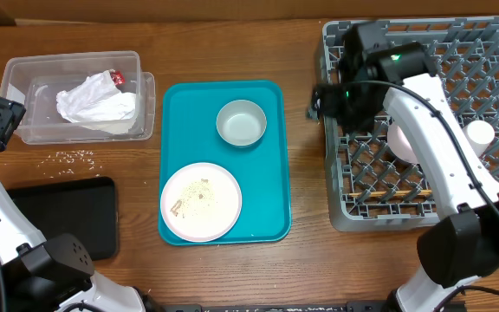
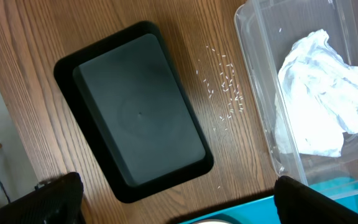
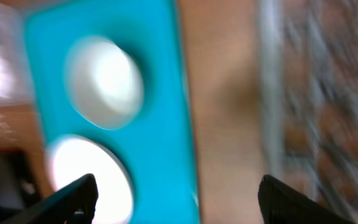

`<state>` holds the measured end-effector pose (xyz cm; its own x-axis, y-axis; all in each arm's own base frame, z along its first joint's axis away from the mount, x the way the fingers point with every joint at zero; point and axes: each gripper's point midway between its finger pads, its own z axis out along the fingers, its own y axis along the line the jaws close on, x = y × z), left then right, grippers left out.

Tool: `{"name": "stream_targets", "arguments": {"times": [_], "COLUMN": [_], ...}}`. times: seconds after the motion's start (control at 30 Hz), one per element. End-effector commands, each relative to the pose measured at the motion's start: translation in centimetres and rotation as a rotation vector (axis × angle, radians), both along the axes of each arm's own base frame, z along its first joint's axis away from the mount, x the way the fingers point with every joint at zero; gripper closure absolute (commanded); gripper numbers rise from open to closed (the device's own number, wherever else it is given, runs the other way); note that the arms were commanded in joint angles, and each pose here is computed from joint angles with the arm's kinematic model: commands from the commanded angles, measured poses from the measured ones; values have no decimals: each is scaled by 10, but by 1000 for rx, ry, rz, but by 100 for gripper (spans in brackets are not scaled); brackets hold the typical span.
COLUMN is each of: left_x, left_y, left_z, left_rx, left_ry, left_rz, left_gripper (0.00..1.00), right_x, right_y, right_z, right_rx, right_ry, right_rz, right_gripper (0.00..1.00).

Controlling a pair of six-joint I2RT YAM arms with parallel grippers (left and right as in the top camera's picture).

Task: Sort waste into correct bins and load items into the dishwasher
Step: 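Move the right gripper over the teal tray to the white saucer, then grasp the white saucer rim with the right gripper and lift it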

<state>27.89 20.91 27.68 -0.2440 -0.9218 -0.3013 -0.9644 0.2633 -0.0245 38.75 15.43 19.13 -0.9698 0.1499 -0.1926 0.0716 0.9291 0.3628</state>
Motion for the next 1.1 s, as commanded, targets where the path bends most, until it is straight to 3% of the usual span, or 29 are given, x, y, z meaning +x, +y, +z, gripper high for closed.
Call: {"name": "stream_targets", "arguments": {"times": [0.0,0.23,0.47,0.8,0.97,1.07], "left_x": [1,1,1,1,1,1], "left_y": [1,1,1,1,1,1], "left_z": [-3,-3,-3,-3,-3,-3], "left_rx": [-8,-7,-8,-8,-7,-8], "left_ry": [2,3,2,2,3,2], "left_rz": [20,20,20,20,20,20], "left_gripper": [0,0,0,0,0,0], "right_x": [17,37,21,20,19,17], "right_y": [44,127,174,218,222,220], "right_z": [26,-12,-71,-88,-112,-126], "right_rx": [145,58,-46,-202,-223,-241], "right_ry": [-128,-256,-212,-392,-367,-338], "right_rz": [91,202,334,423,434,441], "right_gripper": [15,16,16,19,31,47]}}
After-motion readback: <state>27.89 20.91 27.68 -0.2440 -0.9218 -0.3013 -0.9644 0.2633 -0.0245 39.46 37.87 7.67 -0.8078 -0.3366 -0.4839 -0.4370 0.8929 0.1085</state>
